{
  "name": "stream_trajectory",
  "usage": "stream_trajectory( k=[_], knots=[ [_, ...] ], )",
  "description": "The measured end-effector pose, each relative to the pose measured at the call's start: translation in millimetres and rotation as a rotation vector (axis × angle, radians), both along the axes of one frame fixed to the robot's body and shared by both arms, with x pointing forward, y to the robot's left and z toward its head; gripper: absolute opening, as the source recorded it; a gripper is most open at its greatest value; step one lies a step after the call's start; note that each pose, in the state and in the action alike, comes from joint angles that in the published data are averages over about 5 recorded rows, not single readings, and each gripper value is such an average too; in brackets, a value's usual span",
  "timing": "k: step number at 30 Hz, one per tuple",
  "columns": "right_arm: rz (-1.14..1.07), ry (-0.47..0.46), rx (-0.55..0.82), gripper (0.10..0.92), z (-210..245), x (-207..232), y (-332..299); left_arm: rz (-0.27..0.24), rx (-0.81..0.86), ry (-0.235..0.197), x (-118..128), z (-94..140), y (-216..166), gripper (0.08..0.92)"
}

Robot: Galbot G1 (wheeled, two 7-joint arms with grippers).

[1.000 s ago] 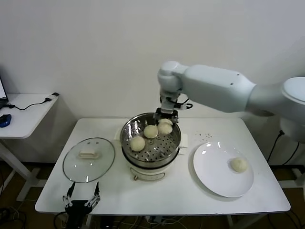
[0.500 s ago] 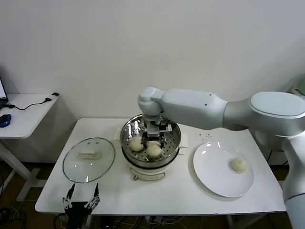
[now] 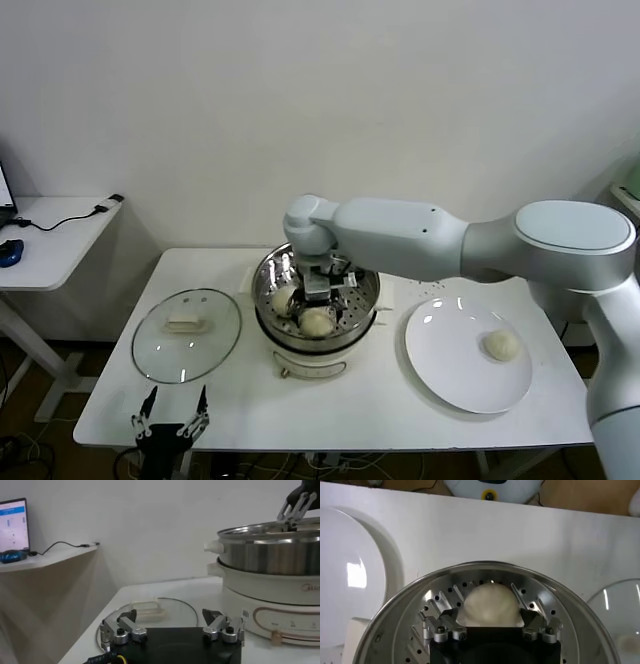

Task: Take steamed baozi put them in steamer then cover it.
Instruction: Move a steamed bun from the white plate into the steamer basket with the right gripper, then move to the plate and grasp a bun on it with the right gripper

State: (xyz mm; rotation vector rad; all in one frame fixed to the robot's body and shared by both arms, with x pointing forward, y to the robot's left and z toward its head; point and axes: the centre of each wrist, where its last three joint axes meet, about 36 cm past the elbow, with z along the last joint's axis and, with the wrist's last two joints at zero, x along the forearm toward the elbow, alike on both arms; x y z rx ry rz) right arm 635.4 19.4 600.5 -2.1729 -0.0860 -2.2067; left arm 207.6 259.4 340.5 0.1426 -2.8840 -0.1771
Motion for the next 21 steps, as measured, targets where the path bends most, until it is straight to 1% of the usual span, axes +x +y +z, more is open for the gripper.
stream_trajectory(
  k=[7,11,15,21],
  knots=[
    [-0.038,-0.030,0.043,0.823,25.0,9.3,-15.5,-0.001,0.000,-0.001,-0.2,0.3,-0.1,0.823],
    [-0.129,-0.056,0.094,0.823,44.9,19.0,-41.6,0.000,0.004,-0.004,-1.0,1.9,1.1,0.823],
    [-0.314,-0.081,0.168,0.823,64.8,27.2,-84.8,-0.002,0.006,-0.007,-1.8,3.4,1.3,0.823],
    [-0.729,-0.073,0.285,0.823,78.6,31.7,-165.9,-0.008,0.004,-0.014,-0.7,5.3,-1.1,0.823]
  ],
)
